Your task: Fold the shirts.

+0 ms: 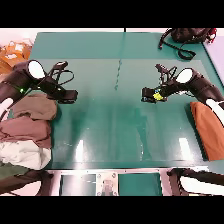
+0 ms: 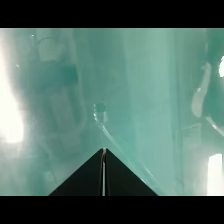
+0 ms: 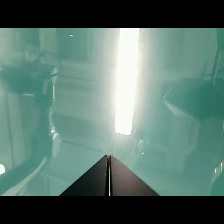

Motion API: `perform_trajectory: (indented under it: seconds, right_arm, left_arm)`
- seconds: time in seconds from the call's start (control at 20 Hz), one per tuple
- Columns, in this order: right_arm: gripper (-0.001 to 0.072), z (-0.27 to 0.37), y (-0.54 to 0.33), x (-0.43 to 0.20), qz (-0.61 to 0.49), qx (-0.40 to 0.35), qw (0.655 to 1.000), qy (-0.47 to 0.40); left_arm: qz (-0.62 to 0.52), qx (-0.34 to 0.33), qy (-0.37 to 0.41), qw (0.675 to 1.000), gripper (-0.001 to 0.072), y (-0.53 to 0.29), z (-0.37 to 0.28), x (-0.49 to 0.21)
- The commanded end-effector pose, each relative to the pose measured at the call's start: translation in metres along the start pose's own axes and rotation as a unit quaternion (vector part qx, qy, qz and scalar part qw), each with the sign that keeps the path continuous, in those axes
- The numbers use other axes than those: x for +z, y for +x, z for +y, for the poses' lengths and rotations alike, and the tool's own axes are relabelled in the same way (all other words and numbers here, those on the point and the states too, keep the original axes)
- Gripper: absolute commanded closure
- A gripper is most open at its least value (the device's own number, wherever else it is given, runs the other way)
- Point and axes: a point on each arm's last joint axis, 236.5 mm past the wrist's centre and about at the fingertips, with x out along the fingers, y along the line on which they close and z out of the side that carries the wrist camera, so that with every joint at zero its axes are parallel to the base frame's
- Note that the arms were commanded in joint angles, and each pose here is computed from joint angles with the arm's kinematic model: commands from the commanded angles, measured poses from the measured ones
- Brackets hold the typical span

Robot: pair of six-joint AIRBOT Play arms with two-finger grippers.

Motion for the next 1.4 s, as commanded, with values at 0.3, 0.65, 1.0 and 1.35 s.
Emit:
perform_trajectory:
  seconds: [0.3, 0.65, 1.0, 1.35]
  right_arm:
    - [0.0696, 0.0, 0.0, 0.0, 0.001, 0.0, 1.0, 0.0]
    - [0.0696, 0.0, 0.0, 0.0, 0.001, 0.0, 1.0, 0.0]
    - [0.0696, 0.0, 0.0, 0.0, 0.001, 0.0, 1.0, 0.0]
    - [0.0696, 0.0, 0.0, 0.0, 0.0, 0.0, 1.0, 0.0]
  left_arm:
    - [0.031, 0.238, 0.02, 0.971, -0.0013, -0.026, 0.11, -0.012]
    - [-0.015, 0.328, -0.028, 0.944, -0.0013, -0.026, 0.208, -0.015]
    - [0.04, 0.311, -0.063, 0.947, 0.0688, 0.004, 0.251, -0.077]
    - [-0.053, 0.219, 0.016, 0.974, 0.0691, -0.063, 0.137, 0.028]
